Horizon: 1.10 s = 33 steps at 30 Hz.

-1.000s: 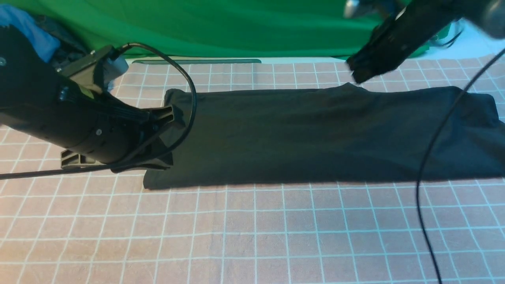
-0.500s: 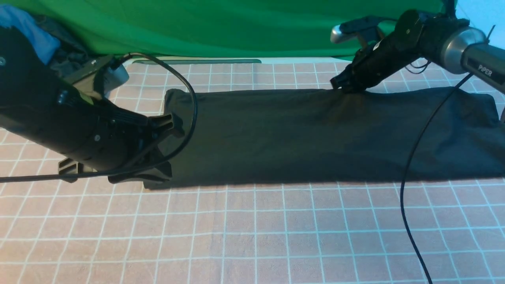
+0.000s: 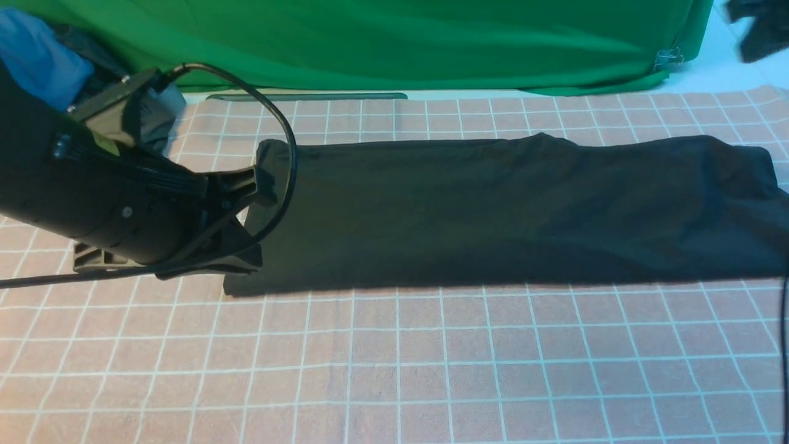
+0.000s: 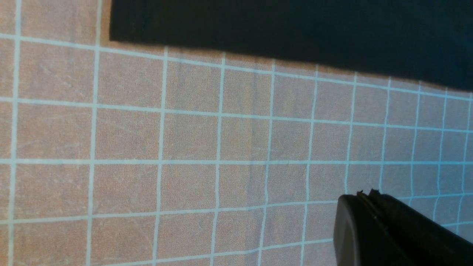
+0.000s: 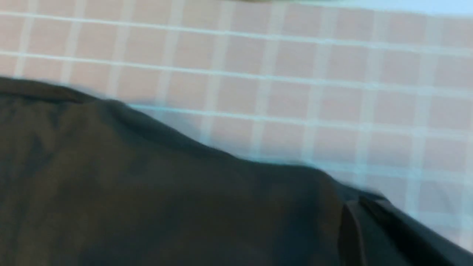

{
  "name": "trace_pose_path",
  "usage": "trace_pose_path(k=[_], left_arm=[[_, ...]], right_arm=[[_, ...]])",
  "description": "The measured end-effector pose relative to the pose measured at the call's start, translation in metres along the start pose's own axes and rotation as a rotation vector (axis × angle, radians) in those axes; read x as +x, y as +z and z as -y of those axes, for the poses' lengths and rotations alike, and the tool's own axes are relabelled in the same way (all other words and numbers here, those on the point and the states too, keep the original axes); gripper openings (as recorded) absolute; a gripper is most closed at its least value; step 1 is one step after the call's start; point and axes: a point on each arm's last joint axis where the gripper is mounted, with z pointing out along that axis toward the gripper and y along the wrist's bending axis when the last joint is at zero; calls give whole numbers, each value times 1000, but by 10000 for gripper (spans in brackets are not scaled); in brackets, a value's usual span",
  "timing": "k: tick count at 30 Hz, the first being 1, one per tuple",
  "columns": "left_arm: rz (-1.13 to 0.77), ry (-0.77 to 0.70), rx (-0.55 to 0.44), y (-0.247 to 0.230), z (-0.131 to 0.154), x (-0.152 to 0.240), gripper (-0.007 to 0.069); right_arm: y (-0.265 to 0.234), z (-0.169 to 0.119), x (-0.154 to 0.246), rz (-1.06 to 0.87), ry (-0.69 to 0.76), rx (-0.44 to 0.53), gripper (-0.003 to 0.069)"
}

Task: Fold a long-sleeved shirt over a pink coffee tablecloth.
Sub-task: 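Pull the folded dark garment lengthwise by its ends to straighten it flat on the table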

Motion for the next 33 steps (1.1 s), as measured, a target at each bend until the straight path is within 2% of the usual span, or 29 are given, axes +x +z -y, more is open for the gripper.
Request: trace_pose_path(k=[4,10,15,20,25,28,33], left_arm=[[5,34,4,-4,0,2,13],[8,71,5,-5,1,2,13],[14,74,6,-5,1,1,13],[22,83,6,-5,1,1,13],[28,98,6,-5,1,0,13],[25,99,5,-5,1,0,13],[16,103,1,-5,0,1,13]], right_arm=[[-10,32,37,-119,59,114,46],[21,66,85,-297,146,158,93],[53,67,106,-312,163,140,98],[77,62,112,-235,162,110,99],[103,59,120,-267,145,91,99],[110,65,127,-315,127,116,99],[106,82,133,-329,199,169,101]])
